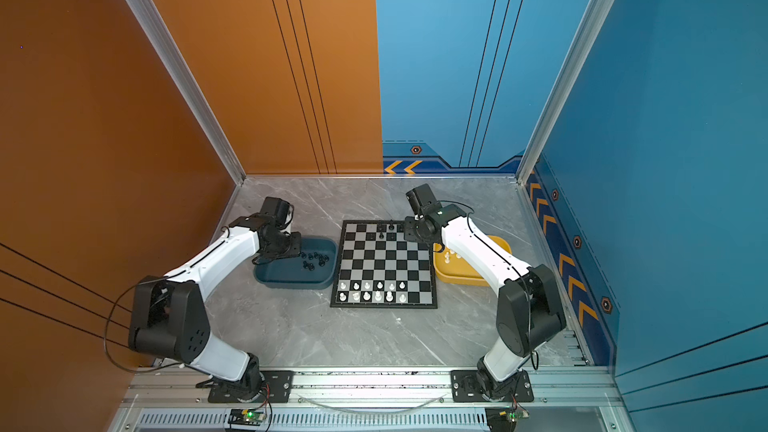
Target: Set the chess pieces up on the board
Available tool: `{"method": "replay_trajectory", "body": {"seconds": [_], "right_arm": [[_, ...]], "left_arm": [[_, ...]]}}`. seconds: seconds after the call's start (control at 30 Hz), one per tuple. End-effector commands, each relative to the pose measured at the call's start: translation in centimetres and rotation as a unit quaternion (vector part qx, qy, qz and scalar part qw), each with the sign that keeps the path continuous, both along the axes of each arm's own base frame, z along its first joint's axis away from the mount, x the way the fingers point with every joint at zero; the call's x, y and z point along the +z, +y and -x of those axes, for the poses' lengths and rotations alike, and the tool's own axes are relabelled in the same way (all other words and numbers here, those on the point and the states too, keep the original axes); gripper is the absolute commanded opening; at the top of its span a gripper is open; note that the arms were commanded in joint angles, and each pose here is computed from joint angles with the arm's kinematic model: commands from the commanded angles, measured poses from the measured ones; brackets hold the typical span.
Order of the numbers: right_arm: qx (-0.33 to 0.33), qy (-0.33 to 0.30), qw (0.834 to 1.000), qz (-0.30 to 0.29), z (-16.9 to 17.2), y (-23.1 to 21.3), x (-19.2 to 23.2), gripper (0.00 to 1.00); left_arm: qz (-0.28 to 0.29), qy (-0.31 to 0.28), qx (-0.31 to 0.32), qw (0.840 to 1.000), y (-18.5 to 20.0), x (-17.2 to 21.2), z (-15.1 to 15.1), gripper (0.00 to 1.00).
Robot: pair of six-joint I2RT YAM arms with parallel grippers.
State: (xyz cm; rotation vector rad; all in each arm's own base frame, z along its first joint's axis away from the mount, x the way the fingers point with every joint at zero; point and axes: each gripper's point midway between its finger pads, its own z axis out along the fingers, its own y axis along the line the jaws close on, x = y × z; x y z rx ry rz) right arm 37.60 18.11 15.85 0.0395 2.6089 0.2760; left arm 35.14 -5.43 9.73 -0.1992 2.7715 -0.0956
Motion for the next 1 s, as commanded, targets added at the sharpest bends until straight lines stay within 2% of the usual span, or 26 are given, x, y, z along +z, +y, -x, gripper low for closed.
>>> {"method": "replay_trajectory", "body": {"seconds": [0.0, 0.1, 0.97], "right_arm": [[0.002, -0.005, 1.0, -0.009, 0.0, -0.2, 0.5, 0.35], [0.001, -0.004, 1.0, -0.01, 0.0, -0.2, 0.4, 0.35], [-0.006, -0.003, 1.0, -0.012, 0.1, -0.5, 0.4, 0.35]], "left_arm": [[0.018, 0.009, -0.001, 1.0, -0.6, -0.3, -0.8, 0.37], [0.021, 0.021, -0.002, 1.0, -0.8, -1.0, -1.0, 0.33], [-0.011, 0.058, 0.013, 0.998, 0.3, -4.4, -2.9, 0.24]]}}
